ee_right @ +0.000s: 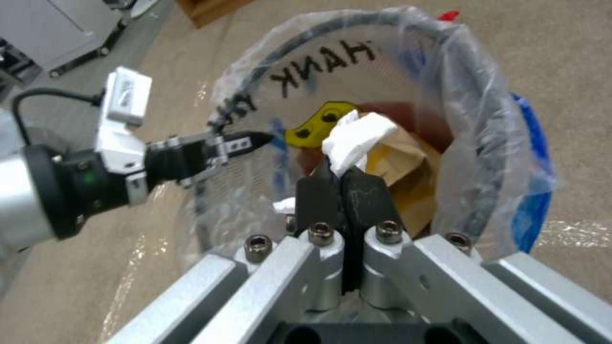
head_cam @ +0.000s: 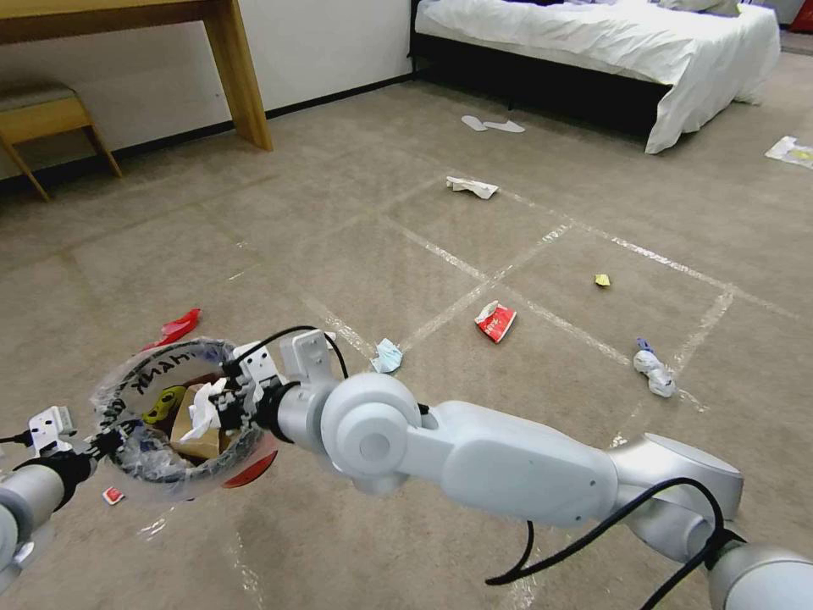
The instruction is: Pick up the trash bin and place the garbage on the floor into it.
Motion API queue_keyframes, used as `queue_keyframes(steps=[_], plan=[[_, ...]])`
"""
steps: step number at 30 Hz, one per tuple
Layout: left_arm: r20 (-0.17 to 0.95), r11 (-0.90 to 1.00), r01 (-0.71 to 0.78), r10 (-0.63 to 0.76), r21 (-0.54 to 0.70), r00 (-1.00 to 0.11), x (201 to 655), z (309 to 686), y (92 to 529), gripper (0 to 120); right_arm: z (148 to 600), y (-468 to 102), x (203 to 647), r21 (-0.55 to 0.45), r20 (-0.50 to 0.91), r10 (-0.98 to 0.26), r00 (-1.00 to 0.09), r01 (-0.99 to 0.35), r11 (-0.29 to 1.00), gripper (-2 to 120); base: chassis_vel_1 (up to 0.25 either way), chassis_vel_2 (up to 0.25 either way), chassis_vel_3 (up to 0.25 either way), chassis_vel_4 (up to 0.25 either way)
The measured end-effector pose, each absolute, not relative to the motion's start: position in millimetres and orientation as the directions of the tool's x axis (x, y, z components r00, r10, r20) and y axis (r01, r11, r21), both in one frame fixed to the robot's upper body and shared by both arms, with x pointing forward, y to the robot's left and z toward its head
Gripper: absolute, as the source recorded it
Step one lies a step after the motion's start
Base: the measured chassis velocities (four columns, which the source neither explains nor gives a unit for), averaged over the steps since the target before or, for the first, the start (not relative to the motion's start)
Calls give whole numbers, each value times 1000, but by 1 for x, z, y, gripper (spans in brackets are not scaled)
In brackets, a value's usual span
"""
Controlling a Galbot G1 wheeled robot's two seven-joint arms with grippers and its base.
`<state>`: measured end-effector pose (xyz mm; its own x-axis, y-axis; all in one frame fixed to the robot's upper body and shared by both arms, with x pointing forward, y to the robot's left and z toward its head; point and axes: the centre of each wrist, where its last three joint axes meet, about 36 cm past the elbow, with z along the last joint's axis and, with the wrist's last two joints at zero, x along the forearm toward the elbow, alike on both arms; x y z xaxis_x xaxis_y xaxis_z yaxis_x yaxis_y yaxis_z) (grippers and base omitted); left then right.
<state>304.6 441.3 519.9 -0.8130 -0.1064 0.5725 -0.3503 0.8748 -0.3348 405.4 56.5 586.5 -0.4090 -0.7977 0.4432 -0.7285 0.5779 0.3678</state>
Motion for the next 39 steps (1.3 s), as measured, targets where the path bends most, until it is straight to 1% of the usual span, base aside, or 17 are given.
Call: queue_keyframes(steps=[2,11,21,30,39], plan=[[570,874,-350,-106,-337,-815,305,520,441,0,583,60,413,366,448,-791,-416,-722,587,0,0,0,0,0],[567,872,-350,-105,-342,-817,305,520,441,0,573,68,423,356,460,-777,-430,-712,605,0,0,0,0,0],[564,870,-348,-102,-348,-819,303,519,439,0,556,85,424,339,493,-759,-426,-710,618,0,0,0,0,0],[562,870,-348,-102,-350,-821,301,520,438,0,551,100,419,329,505,-757,-415,-718,613,0,0,0,0,0],[560,869,-349,-103,-352,-822,300,520,438,0,547,110,425,312,517,-743,-425,-715,626,0,0,0,0,0]])
